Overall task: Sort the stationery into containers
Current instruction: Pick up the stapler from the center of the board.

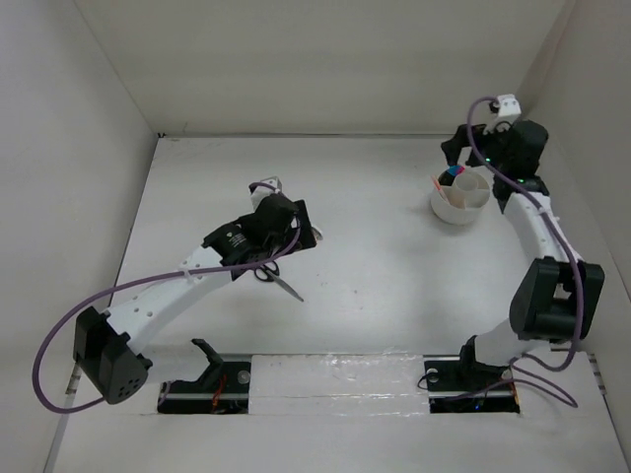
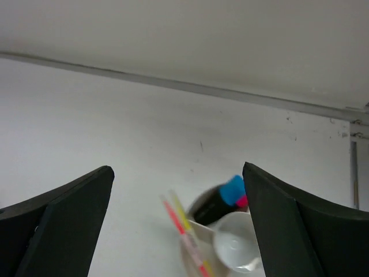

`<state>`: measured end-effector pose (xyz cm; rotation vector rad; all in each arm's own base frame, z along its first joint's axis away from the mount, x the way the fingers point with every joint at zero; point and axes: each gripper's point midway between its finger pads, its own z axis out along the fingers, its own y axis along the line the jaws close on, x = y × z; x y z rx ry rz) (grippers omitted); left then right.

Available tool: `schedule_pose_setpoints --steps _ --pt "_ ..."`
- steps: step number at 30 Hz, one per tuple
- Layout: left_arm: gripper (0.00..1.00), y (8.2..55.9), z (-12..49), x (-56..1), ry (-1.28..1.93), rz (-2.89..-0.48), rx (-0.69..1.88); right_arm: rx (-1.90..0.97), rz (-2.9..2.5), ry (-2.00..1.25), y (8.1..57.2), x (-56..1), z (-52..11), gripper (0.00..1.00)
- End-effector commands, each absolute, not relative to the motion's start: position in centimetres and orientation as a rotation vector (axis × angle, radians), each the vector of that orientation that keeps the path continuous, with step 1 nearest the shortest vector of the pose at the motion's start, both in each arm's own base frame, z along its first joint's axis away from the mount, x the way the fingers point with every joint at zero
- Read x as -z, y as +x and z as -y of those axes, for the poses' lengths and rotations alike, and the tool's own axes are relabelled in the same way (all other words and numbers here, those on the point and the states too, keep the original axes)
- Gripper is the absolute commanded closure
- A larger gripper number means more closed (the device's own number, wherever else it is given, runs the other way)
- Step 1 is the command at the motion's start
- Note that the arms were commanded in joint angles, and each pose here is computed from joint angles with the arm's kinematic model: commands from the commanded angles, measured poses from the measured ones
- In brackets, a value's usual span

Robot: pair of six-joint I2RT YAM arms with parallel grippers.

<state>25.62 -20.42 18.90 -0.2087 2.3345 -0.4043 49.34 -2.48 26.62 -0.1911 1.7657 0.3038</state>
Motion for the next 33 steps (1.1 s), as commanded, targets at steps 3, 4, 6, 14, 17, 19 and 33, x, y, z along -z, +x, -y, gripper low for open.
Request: schedule_pose_setpoints --steps 3,4,6,14,17,19,33 --pt "0.0 27.5 19.8 -19.8 -0.382 -2.297 0.308 -0.051 -1.672 -0.007 45.6 -31.7 -5.3 0.0" --pt "0.0 27.9 19.9 -19.6 -0.394 -2.298 0.292 -0.039 -1.666 0.011 44.7 -31.8 -6.6 0.0" --pt "0.0 28.3 20.1 -19.2 -0.417 -2.299 0.277 -0.091 -1.645 0.055 42.7 -31.8 -9.8 0.0" --pt "0.0 31.9 23.9 -16.3 -0.46 -2.398 0.242 -0.329 -1.676 -0.1 38.7 -30.5 -13.8 0.0" --pt "0.0 33.0 24.7 -14.9 -0.509 -2.414 0.239 -0.409 -1.647 -0.095 36.7 -31.3 -14.1 0.0" --pt "0.02 34.1 24.7 -12.8 -0.564 -2.456 0.222 -0.501 -1.633 -0.181 35.1 -31.6 -15.8 0.0" --pt "0.06 38.2 24.7 -8.3 -0.71 -2.45 0.061 -0.799 -1.587 -0.406 29.5 -31.0 -21.3 0.0"
